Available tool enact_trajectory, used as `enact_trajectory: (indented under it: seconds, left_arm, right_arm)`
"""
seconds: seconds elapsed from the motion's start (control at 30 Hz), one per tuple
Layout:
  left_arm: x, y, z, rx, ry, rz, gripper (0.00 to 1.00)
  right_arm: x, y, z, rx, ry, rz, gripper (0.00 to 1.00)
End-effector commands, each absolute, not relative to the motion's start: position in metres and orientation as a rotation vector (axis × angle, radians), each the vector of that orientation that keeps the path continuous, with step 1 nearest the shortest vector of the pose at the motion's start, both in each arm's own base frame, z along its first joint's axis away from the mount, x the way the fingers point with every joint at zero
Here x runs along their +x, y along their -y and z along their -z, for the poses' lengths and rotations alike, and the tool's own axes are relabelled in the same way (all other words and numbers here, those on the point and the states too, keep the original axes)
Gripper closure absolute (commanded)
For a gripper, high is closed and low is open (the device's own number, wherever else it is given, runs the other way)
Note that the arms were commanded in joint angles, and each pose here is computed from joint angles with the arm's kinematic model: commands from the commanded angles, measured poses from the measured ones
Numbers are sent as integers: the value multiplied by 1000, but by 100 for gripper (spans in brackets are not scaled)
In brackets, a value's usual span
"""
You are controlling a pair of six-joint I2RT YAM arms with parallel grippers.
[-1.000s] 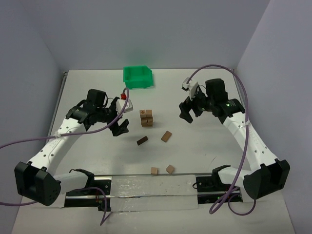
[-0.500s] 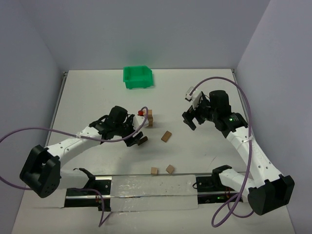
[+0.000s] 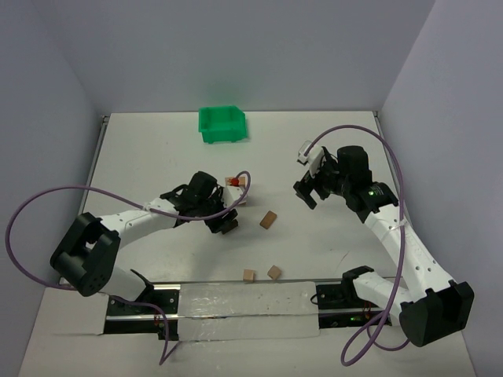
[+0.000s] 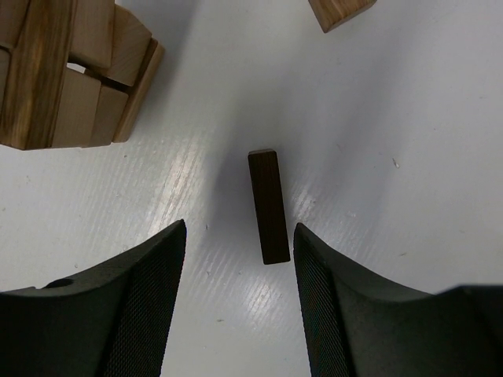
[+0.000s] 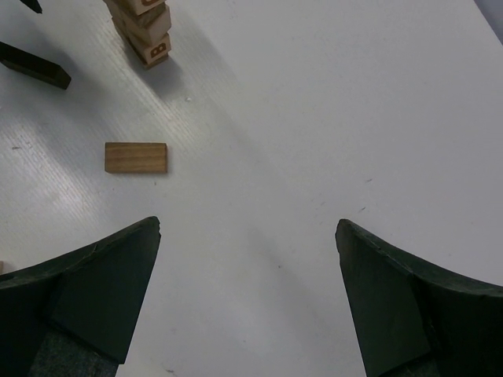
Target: Build the wood block tower
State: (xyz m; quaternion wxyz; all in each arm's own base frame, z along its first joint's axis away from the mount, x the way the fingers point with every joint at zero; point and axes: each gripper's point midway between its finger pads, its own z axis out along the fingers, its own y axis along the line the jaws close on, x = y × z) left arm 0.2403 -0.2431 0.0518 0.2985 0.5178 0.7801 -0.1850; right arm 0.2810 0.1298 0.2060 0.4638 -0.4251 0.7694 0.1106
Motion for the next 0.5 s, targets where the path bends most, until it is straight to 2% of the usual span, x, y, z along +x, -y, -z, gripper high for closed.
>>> enact_trajectory:
  seconds: [0.0,0.47]
  left_arm:
    - [247,260,-61,1344,-2038,544,37]
    - [238,259,-41,1369,-2091,559,42]
  right_arm:
    - [287,-133,-223,-1059,-1801,-239,0]
    - [297,-139,-239,-1124,-1738,-212,0]
